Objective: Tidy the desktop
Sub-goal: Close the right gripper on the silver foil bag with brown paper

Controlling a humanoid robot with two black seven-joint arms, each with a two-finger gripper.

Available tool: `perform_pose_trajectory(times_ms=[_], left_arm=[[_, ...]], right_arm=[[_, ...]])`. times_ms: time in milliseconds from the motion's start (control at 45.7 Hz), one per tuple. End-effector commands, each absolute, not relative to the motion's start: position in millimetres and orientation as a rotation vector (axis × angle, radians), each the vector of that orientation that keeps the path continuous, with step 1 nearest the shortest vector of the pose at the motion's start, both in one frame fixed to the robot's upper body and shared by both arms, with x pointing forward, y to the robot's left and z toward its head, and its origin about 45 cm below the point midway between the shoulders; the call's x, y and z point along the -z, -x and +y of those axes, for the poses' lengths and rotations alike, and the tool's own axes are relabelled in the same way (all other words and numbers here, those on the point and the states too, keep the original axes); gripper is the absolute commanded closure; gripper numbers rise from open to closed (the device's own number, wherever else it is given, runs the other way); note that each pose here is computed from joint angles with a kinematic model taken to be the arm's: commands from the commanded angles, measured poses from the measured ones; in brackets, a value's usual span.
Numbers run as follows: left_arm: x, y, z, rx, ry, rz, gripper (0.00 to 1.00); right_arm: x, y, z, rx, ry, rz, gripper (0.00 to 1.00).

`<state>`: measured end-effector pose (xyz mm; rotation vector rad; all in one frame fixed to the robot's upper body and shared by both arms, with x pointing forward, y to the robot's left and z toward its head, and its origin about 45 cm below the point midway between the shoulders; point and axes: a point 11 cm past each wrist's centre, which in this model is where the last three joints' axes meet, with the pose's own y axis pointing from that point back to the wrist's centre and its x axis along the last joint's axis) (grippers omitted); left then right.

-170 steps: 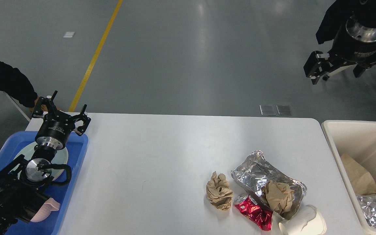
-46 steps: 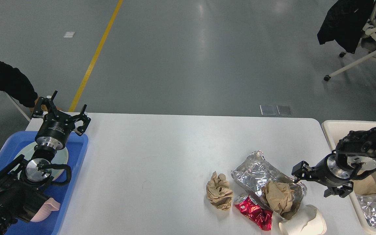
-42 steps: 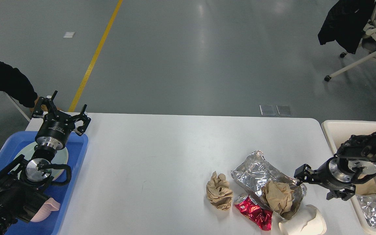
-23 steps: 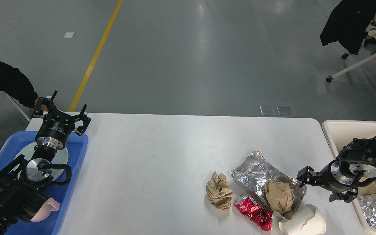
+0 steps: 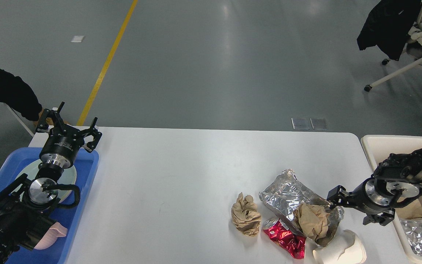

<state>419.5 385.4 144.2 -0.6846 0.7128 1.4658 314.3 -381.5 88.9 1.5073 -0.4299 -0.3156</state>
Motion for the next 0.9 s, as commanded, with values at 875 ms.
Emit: perform_pose_trajectory(times_ms=[875], left_arm=[[-144.2,-419.5,385.4,-1.466,0.685,0.713,0.04]], right_arm=[[-81.5,-316.2,-374.0,0.32,-1.531,-0.446,0.1]])
